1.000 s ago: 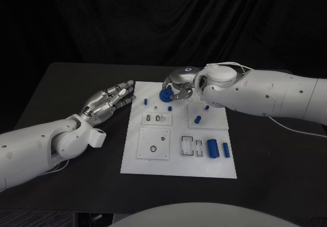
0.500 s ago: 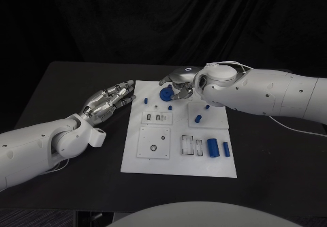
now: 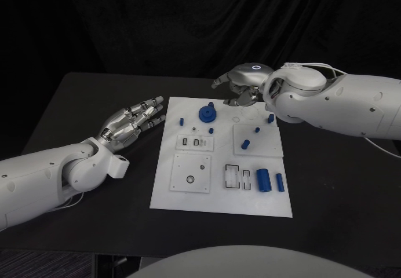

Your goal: Assemble the parts on the task board

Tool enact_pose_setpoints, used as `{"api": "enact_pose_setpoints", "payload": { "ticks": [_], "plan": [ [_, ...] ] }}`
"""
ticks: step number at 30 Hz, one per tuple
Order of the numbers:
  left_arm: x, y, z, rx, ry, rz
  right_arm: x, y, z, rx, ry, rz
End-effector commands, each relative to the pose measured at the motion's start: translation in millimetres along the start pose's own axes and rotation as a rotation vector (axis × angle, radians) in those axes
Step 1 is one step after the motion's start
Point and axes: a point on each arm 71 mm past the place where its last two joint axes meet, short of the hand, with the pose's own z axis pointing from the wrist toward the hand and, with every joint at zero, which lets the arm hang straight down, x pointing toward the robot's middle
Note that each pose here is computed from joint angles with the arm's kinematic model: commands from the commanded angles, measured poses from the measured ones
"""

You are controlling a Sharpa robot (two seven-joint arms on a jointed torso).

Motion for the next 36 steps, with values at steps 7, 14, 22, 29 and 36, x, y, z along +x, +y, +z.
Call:
{"api": "enact_pose_setpoints", "payload": {
  "ticks": [7, 14, 22, 29, 36],
  "plan": [
    [3.6, -6.8, 2.0, 0.118, 0.011, -0.010, 7.1, -4.7, -7.6, 0.018, 0.057, 0.000],
    [4.2, -5.5, 2.0, 0.115, 0.013, -0.014, 21.6, -0.9, -1.4, 0.011, 0.109, 0.006],
    [3.4, -4.5, 2.1, 0.110, 0.012, -0.013, 33.3, 5.5, 8.9, -0.001, 0.137, 0.009],
    [4.5, -3.5, 3.9, 0.107, 0.018, -0.017, 40.1, 15.5, 16.7, -0.025, 0.154, 0.012],
    [4.3, -3.5, 3.9, 0.107, 0.018, -0.017, 42.3, 20.8, 19.6, -0.038, 0.160, 0.014]
  ]
}}
